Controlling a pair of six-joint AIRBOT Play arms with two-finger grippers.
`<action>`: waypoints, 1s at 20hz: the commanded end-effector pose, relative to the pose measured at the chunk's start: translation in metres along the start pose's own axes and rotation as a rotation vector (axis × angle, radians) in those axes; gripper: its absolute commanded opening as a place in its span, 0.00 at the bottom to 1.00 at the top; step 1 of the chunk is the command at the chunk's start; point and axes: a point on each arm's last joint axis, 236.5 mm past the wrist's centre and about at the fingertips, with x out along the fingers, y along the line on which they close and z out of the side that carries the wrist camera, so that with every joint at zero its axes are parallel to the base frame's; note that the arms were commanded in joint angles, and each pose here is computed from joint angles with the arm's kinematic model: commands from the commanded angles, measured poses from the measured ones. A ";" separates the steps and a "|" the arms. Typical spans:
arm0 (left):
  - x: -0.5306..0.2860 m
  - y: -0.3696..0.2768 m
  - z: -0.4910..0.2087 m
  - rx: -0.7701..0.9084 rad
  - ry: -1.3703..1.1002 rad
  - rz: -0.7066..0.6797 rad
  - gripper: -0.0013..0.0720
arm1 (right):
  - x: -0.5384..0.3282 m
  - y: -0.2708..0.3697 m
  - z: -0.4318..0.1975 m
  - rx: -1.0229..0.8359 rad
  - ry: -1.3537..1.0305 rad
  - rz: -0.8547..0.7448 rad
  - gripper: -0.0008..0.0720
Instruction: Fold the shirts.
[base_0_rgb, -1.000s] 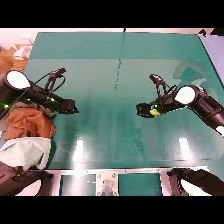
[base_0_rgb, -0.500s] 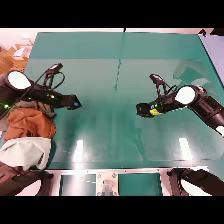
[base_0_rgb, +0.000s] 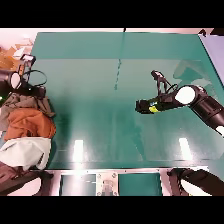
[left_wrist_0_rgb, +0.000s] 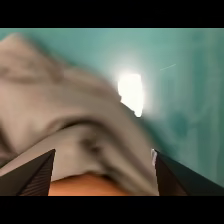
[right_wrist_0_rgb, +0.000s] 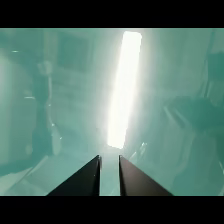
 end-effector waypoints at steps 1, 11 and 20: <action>0.042 0.021 -0.024 0.003 0.110 0.024 1.00 | 0.000 0.001 0.007 0.000 -0.030 0.005 0.33; 0.082 0.019 -0.027 0.109 0.207 0.024 0.05 | 0.000 0.001 0.007 0.000 -0.031 0.005 0.33; -0.154 -0.126 0.185 0.192 -0.352 -0.283 0.05 | -0.023 -0.017 0.014 0.055 -0.003 -0.018 0.33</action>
